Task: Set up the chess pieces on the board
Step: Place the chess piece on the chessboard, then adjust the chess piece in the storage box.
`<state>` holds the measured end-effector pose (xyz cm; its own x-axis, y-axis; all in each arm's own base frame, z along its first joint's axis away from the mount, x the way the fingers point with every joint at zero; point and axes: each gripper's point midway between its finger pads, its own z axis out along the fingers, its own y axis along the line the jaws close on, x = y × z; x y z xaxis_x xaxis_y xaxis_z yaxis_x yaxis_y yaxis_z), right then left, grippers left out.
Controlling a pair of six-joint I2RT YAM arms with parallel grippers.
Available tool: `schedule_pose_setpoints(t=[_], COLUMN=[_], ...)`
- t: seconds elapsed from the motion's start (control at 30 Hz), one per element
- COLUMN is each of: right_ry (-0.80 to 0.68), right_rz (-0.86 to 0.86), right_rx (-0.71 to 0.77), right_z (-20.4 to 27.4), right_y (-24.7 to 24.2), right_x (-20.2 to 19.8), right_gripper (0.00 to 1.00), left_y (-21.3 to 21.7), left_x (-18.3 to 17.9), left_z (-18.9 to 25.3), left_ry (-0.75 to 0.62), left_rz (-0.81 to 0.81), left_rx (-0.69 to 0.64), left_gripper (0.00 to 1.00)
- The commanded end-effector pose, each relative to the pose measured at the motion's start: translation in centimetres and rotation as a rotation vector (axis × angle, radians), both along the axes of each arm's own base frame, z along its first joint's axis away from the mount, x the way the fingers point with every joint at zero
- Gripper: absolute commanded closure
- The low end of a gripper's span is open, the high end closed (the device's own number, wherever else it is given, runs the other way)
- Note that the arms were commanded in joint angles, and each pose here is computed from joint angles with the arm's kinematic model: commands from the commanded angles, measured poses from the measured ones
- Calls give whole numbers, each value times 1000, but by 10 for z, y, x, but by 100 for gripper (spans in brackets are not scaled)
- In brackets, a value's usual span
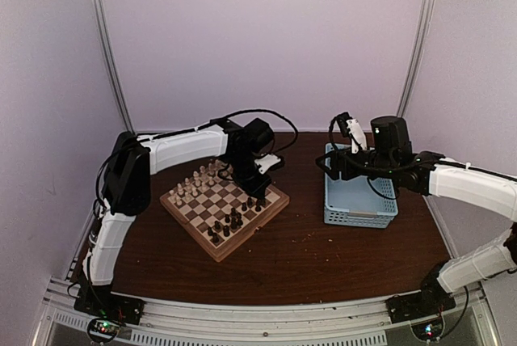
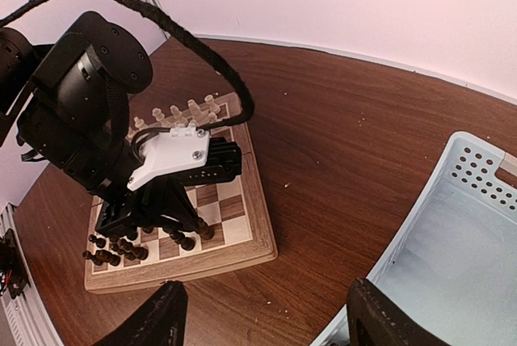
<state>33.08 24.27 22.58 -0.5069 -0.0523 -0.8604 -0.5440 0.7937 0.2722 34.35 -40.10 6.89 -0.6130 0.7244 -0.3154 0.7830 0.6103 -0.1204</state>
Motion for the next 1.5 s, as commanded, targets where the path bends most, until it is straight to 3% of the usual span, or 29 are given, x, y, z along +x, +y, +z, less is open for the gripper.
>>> schedule_pose_setpoints(t=[0.0,0.4,0.63,0.73,0.9,1.03,1.1,1.13,1.2,1.33,1.47], right_ry=[-20,-22,-24,-25,-27,11,27,31,16,-75,-21], right_rz=[-3,-1,-3,-3,-78,-350,-426,-475,-498,-515,-585], right_rx=[22,26,26,25,0,-12,-65,-97,-128,-45,-91], right_z=[8,10,10,11,15,19,23,24,26,32,23], right_y=[-2,-3,-4,-5,-20,-70,-90,-102,-114,-126,-146], right_x=[0,-1,-2,-2,3,15,13,11,2,-14,-22], right_gripper=[29,30,29,29,27,21,2,0,0,0,0], left_y=[-10,-13,-13,-16,-24,-24,-24,-23,-20,-11,4], left_x=[-1,-4,-3,2,14,21,22,22,18,7,-3], left_z=[7,5,7,14,43,77,95,107,125,167,190], left_ry=[-6,5,-9,-28,-89,-176,-223,-247,-287,-385,-452], left_rz=[-26,-28,-25,-9,17,30,29,30,28,27,52], left_rx=[-29,-31,-22,-30,-81,-117,-160,-184,-227,-333,-395], left_gripper=[94,91,68,64,60,58,57,56,55,51,40])
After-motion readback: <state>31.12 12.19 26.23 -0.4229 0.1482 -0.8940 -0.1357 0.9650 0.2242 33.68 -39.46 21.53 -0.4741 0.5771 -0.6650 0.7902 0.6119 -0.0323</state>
